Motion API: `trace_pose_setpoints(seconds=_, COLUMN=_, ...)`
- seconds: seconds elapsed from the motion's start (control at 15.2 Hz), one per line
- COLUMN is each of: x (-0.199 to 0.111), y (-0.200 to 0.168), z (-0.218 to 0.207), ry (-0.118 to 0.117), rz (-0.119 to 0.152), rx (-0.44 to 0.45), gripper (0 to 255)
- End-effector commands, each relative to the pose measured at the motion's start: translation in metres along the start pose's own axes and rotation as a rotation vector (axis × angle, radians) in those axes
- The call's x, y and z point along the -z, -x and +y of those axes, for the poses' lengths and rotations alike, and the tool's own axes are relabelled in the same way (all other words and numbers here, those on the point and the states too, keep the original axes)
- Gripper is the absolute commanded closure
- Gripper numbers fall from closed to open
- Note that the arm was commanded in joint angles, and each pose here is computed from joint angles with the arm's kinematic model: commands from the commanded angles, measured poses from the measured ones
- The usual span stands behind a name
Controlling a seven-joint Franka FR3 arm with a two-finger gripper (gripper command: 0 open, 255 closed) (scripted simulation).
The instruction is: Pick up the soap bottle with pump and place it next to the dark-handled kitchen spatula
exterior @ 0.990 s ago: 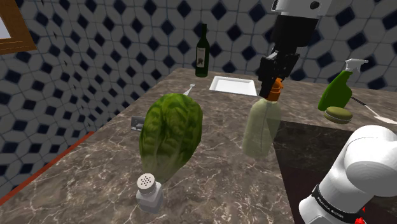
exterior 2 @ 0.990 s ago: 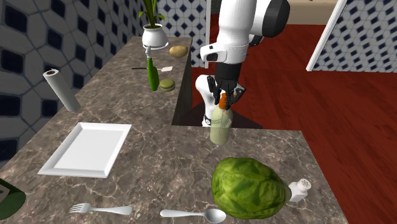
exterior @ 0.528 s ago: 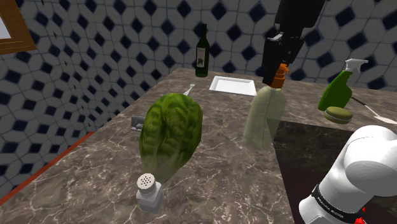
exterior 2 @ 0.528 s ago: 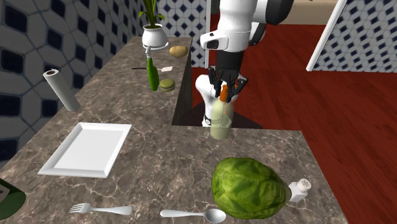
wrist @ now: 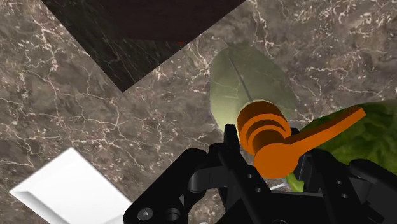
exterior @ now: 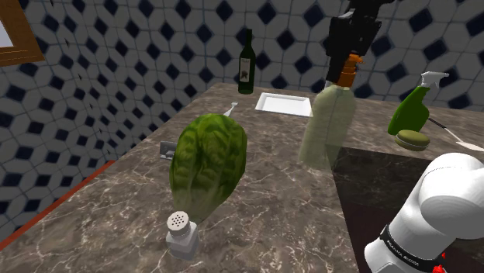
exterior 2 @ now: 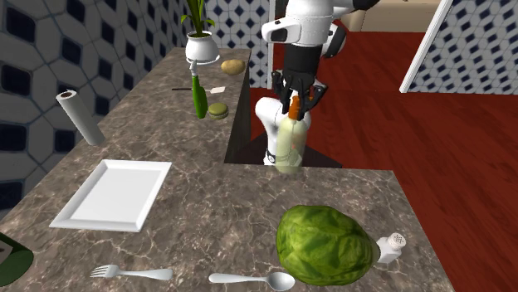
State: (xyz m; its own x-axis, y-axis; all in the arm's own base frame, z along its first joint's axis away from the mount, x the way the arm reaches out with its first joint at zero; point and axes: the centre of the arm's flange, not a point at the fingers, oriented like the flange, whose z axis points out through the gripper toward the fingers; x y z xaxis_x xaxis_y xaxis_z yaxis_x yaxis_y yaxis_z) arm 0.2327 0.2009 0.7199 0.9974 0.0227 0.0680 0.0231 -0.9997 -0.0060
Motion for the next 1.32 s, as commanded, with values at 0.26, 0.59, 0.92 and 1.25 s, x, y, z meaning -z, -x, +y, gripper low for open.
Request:
trace_pose_setpoints(seconds=0.26, x=0.007, y=0.025, z=0.061, ry=0.000, rz=0.000, rx=0.000, gripper=255)
trace_pose_setpoints(seconds=0.59, x=0.010, y=0.051, z=0.121, ry=0.000, rz=0.000, rx=0.000, gripper=255)
trace_pose_setpoints(seconds=0.92, x=0.012, y=0.077, z=0.182, ry=0.000, rz=0.000, rx=0.000, gripper=255)
trace_pose_setpoints(seconds=1.25, x=0.014, y=0.103, z=0.243, ry=0.000, rz=0.000, rx=0.000, gripper=255)
